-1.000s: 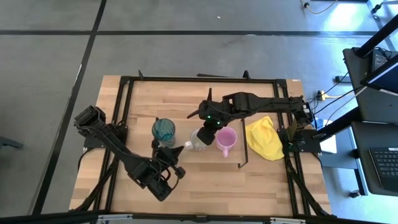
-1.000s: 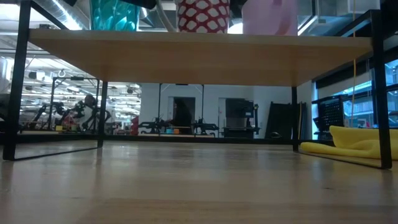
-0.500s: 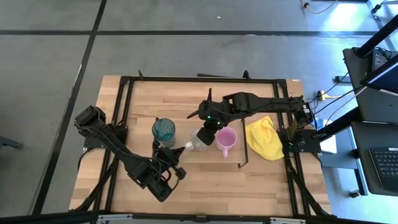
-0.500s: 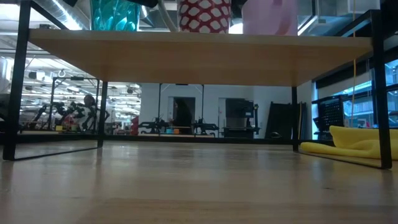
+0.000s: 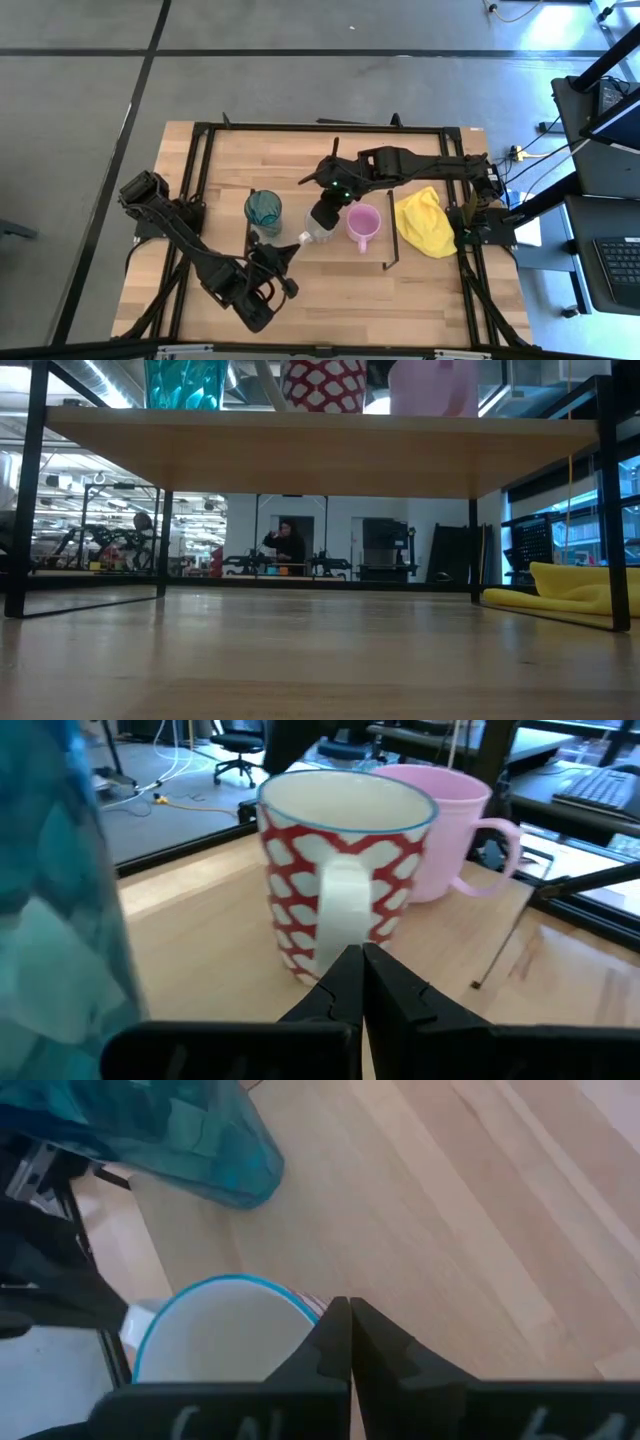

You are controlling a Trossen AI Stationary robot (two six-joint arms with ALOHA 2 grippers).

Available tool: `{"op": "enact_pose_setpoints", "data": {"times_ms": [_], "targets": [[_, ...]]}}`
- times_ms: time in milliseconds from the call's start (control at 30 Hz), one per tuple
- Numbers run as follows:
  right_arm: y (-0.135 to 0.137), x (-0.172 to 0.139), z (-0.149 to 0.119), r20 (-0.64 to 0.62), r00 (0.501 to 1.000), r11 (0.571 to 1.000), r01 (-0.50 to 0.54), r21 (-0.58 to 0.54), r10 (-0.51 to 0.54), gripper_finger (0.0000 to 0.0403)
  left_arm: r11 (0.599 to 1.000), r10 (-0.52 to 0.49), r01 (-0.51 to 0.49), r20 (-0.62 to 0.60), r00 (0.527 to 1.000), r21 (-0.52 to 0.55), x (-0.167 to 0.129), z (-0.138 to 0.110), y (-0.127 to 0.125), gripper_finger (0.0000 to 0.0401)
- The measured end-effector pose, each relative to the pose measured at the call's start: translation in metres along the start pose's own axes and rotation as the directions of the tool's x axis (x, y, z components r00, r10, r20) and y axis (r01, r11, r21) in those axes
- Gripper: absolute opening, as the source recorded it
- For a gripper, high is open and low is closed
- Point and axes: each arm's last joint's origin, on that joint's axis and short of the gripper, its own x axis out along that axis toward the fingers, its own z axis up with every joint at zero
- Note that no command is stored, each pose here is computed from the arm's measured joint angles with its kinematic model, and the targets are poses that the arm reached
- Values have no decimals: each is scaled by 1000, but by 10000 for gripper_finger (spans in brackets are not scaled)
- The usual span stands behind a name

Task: Stack small to large cups/mugs on shelf
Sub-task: Put the red cup on the shelf

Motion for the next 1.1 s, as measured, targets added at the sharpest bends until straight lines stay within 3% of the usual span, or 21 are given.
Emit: {"op": "enact_pose_setpoints", "data": {"times_ms": [167, 500, 1100], "targets": [[-3, 0, 1, 14, 1000, 1000, 27, 4, -27, 3, 999, -10, 10, 4, 1000, 43, 0, 1, -3, 0], [-15, -2, -11, -60, 970, 972, 234, -30, -235, 3, 996, -19, 19, 0, 1000, 86, -4, -1, -2, 0], [4, -3, -24, -85, 980, 983, 179, -40, -182, 3, 983, 19, -17, -8, 1000, 183, -1, -2, 6, 0]]}}
